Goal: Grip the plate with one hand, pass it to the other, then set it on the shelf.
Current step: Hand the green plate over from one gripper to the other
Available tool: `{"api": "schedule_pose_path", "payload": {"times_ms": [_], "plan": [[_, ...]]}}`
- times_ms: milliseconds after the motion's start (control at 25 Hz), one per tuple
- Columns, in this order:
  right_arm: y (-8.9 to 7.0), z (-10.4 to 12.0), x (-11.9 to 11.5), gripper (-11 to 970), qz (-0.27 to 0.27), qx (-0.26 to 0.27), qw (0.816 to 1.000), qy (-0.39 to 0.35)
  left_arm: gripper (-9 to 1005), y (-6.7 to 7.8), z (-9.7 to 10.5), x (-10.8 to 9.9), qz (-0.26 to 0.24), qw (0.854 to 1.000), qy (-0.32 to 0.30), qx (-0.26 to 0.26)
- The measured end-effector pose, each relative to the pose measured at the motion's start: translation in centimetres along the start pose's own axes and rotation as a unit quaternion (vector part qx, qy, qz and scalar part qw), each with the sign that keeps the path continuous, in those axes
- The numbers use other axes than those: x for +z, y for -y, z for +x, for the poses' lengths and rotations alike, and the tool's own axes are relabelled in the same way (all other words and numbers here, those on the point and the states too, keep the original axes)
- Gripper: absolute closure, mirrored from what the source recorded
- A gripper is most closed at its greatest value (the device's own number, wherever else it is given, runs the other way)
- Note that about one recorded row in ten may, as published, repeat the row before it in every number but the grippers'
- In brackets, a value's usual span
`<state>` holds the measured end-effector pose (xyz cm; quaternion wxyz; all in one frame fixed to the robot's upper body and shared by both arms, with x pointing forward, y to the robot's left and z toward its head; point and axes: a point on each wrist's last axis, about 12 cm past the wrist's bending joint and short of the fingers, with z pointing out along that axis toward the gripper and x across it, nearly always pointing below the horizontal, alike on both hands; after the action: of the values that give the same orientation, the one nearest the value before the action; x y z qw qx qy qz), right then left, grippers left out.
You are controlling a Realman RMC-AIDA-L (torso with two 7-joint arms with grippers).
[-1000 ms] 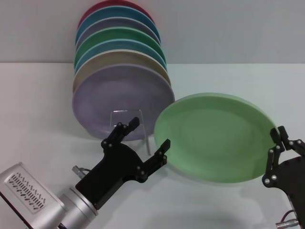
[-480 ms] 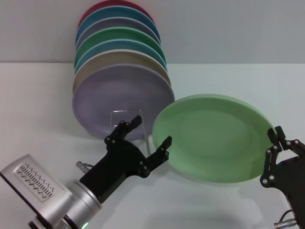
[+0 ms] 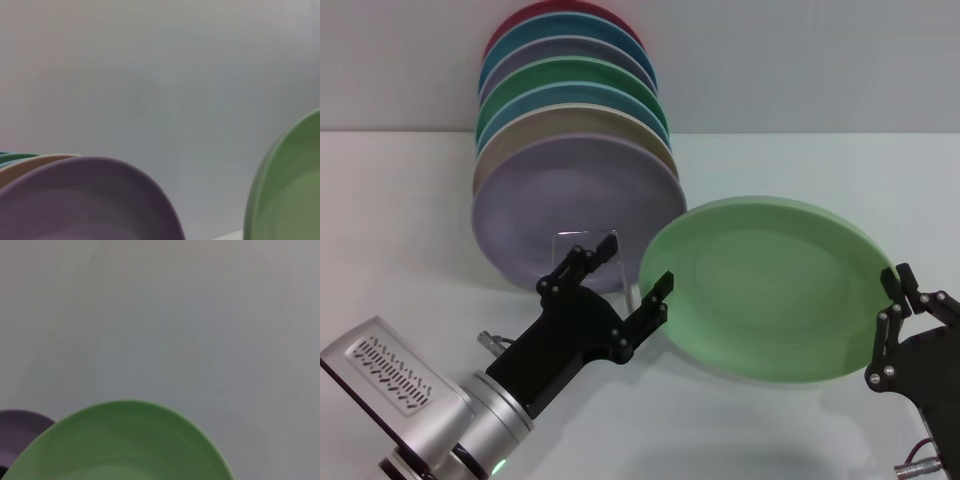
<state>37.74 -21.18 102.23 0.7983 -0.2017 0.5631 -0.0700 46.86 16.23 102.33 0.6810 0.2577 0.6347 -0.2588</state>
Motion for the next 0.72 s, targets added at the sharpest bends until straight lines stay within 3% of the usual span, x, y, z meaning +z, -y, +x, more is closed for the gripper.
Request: {"api": "schedule_pose_path", "payload": {"times_ms": [240,720], "plan": [[0.0,0.0,0.06,940,0.0,0.0,1.0,0.001,371,0.13,0.07,-0.08,0.003,1.0,-0.001,0.001],[-0.06,-0.04,0.21,939,-0.002,0.001,1.0,0.003,607,0.2,0.15,-0.29,0.002,1.0,-0.003,0.008]]}}
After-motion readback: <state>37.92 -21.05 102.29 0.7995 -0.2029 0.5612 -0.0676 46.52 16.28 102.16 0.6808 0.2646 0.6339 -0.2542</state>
